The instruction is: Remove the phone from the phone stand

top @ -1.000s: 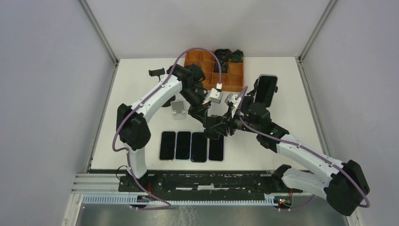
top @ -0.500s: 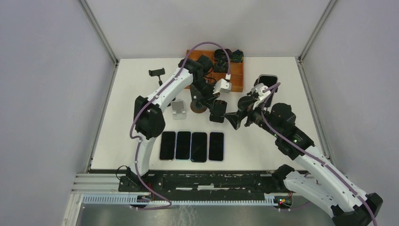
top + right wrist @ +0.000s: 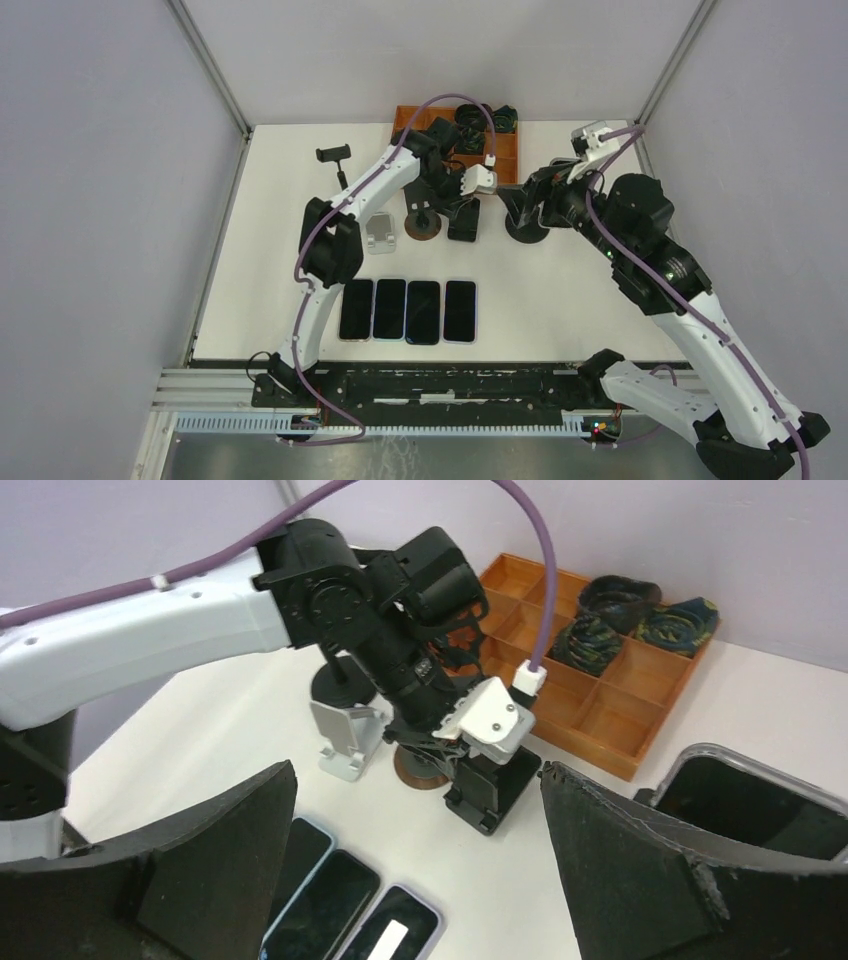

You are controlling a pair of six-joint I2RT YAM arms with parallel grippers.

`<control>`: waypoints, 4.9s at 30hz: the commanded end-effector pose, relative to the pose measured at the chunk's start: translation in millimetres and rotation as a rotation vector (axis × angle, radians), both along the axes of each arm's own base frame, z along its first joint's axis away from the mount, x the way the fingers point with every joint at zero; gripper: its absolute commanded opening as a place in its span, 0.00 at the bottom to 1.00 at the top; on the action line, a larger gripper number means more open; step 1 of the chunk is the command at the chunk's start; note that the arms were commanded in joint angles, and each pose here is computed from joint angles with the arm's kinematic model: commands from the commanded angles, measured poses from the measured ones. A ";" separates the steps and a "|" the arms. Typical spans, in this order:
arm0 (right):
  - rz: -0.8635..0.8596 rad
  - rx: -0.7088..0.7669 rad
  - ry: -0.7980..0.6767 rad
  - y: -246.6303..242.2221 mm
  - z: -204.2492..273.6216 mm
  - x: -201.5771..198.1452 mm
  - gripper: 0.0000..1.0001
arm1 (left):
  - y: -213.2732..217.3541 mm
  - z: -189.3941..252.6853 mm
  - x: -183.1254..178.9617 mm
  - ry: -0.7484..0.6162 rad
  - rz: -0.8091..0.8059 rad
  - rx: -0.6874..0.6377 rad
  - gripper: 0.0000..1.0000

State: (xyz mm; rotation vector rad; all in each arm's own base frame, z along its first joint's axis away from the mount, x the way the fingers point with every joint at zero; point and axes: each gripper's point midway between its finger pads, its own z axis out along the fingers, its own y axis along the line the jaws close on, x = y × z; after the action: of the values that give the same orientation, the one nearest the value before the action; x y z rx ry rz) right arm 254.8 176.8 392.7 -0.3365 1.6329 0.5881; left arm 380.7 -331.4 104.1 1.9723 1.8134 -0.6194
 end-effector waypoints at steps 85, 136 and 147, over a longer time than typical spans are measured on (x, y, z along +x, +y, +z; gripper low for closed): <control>0.463 0.627 0.014 -17.2 79.6 -23.9 0.00 | 28.1 204.6 -143.0 0.070 0.039 -0.613 1.00; 0.740 0.713 0.046 93.2 50.6 -76.2 0.00 | 12.6 233.5 -207.8 0.249 -0.132 -0.713 0.07; 0.889 0.501 0.106 109.9 11.8 -92.5 0.37 | 34.6 224.1 -230.2 0.248 -0.244 -0.608 0.02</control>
State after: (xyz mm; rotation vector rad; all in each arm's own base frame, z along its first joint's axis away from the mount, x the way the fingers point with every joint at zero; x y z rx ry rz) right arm 171.1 285.9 405.2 -0.5164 1.3364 1.7220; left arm 171.8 -307.9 297.9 1.6825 1.4405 -1.3288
